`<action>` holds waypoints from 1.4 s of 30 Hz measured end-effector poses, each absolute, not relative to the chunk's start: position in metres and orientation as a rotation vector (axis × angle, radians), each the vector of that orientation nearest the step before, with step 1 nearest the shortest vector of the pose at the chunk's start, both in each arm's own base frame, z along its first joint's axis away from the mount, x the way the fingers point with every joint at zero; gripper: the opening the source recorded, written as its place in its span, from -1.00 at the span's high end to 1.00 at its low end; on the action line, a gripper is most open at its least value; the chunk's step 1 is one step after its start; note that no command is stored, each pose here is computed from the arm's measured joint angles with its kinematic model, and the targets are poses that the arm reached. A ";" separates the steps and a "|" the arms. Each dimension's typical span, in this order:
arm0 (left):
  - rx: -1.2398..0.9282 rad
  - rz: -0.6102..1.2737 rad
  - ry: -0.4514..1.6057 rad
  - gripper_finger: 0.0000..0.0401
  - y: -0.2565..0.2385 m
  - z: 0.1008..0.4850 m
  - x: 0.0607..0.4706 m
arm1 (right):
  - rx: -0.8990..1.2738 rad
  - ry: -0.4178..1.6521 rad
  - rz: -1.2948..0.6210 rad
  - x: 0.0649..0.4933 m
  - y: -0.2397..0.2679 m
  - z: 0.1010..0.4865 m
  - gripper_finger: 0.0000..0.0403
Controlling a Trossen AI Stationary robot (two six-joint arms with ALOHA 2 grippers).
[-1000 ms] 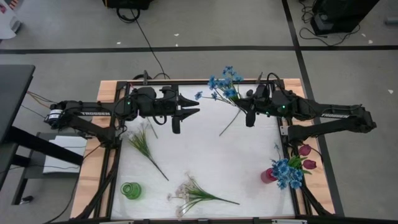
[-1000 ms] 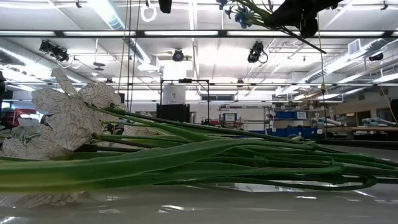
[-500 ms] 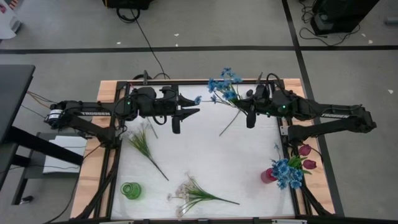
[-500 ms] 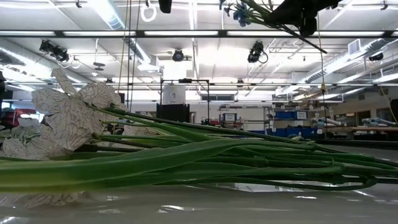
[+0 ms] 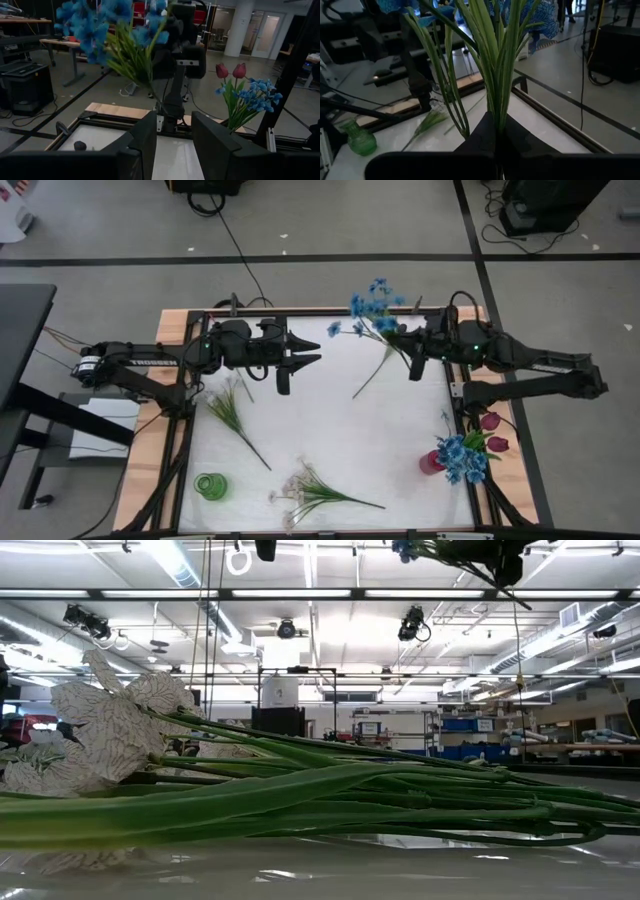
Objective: Sort flowers into vase by color
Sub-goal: Put the blue flowers into the red flower vase
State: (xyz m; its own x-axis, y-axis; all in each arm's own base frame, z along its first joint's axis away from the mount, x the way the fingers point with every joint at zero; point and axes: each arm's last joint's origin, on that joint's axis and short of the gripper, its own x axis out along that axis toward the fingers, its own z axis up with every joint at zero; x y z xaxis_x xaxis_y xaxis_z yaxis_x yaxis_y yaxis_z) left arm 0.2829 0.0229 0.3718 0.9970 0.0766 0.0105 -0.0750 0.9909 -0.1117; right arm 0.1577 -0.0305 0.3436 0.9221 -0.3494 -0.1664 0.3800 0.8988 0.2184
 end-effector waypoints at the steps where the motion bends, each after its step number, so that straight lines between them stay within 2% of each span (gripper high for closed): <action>1: -0.112 0.076 -0.014 0.37 0.023 0.372 0.283 | 0.252 0.119 -0.376 0.156 -0.031 0.345 0.94; 10: -0.111 0.076 -0.015 0.37 0.023 0.372 0.283 | 0.249 0.144 -0.390 0.137 -0.031 0.345 0.94; 21: -0.111 0.076 -0.015 0.37 0.023 0.372 0.283 | 0.232 0.068 -0.407 0.120 -0.032 0.353 0.94; 42: -0.112 0.076 -0.015 0.37 0.023 0.372 0.283 | 0.203 -0.077 -0.139 0.049 -0.009 0.362 0.94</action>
State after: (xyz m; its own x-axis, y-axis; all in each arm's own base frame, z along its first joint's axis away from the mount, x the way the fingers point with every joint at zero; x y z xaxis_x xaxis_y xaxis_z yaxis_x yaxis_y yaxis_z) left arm 0.2829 0.0230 0.3718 0.9970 0.0770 0.0105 -0.0753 0.9908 -0.1121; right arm 0.0493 -0.0090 0.3615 0.9874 -0.1455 0.0618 0.1300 0.9698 0.2063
